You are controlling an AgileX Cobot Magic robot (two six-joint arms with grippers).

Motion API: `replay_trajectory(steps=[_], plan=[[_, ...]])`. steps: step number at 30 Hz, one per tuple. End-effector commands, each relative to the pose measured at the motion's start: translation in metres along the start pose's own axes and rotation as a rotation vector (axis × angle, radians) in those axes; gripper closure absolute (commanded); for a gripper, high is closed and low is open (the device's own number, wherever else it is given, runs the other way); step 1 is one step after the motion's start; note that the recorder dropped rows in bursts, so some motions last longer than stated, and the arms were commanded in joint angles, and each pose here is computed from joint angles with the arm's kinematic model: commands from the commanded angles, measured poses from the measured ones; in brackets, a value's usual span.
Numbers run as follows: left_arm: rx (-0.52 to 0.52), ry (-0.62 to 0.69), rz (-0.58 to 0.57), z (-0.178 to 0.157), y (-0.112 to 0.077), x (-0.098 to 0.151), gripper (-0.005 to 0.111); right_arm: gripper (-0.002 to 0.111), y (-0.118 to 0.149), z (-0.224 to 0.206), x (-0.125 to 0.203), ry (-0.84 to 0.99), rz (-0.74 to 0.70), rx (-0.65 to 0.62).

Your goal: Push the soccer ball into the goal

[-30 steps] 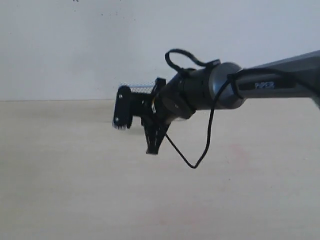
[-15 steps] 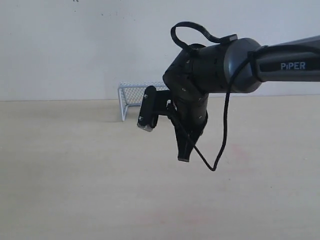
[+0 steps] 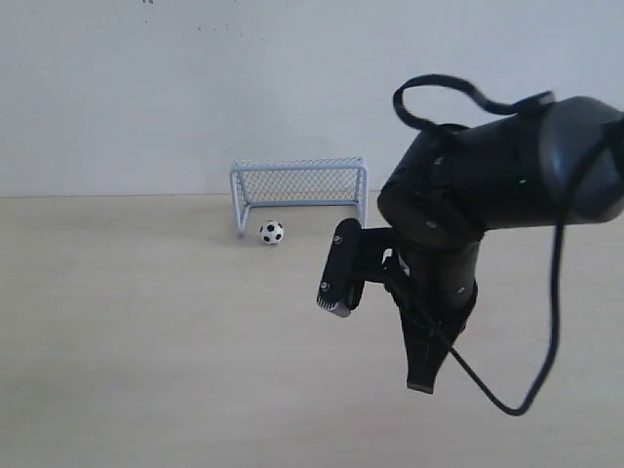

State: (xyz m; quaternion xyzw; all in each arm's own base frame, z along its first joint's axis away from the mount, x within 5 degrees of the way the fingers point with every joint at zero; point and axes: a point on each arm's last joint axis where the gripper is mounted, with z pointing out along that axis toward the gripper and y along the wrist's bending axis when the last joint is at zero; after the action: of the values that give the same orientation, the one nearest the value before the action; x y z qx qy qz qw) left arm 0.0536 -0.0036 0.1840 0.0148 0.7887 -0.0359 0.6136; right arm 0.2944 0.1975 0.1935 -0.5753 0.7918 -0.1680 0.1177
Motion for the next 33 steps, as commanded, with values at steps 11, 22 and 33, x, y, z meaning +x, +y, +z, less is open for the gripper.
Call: replay_trajectory(steps=[11, 22, 33], plan=[[-0.002, -0.006, -0.002, 0.000, 0.000, 0.000, 0.102, 0.109, 0.030, -0.090, 0.028, -0.294, 0.311, -0.154], [-0.002, -0.006, -0.002, 0.000, 0.000, 0.000, 0.102, 0.109, 0.030, -0.092, 0.028, -0.315, 0.324, -0.157], [-0.002, -0.006, -0.002, 0.000, 0.000, 0.000, 0.102, 0.109, 0.030, -0.092, 0.028, -0.315, 0.328, -0.158]])
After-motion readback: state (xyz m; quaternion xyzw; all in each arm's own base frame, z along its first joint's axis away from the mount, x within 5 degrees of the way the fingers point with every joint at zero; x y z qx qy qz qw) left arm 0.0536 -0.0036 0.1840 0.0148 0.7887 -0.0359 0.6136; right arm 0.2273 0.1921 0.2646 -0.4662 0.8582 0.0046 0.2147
